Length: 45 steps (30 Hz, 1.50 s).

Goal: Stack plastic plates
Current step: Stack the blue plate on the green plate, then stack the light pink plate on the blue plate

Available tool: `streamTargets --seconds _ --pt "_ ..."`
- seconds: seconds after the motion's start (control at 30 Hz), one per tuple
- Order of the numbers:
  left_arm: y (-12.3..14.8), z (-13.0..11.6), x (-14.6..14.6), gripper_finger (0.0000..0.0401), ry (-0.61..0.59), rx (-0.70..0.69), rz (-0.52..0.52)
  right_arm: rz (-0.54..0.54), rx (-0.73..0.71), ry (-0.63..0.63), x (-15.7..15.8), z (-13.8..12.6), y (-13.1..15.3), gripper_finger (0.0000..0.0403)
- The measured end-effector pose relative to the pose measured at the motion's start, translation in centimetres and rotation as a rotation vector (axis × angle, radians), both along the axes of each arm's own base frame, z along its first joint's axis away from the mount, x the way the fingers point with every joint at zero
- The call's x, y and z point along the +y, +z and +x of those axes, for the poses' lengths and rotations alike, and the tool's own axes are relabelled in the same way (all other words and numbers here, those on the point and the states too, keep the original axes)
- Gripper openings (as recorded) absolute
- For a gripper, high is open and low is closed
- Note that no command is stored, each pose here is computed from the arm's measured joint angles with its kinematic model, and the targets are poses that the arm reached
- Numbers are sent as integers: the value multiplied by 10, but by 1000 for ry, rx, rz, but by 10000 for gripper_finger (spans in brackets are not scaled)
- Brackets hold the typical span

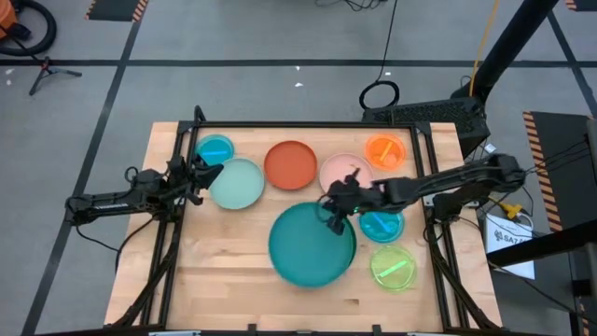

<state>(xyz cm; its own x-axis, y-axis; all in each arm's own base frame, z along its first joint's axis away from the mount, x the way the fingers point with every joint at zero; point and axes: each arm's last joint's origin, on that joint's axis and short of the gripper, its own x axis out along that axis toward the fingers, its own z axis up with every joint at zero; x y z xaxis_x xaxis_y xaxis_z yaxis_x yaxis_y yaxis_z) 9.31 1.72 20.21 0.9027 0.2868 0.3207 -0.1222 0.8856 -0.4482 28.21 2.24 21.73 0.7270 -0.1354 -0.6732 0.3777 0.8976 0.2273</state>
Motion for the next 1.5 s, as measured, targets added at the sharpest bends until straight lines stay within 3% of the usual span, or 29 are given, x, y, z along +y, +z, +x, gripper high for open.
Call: streamTargets --seconds 0.17,0.4,0.9,1.1,1.5 --pt "2 -1 1 6 51 -17 23 32 -59 -59 -12 -24 -26 7" --pt "3 -2 3 6 114 -16 33 63 -21 -97 -14 -32 -36 23" --pt "14 -8 4 6 229 -113 76 40 -43 -160 -15 -31 -34 141" --pt "17 -11 5 6 286 -135 101 -82 -105 -131 -2 -29 -29 151" --pt "6 -5 6 6 267 -14 71 -326 -120 106 17 -27 -23 144"
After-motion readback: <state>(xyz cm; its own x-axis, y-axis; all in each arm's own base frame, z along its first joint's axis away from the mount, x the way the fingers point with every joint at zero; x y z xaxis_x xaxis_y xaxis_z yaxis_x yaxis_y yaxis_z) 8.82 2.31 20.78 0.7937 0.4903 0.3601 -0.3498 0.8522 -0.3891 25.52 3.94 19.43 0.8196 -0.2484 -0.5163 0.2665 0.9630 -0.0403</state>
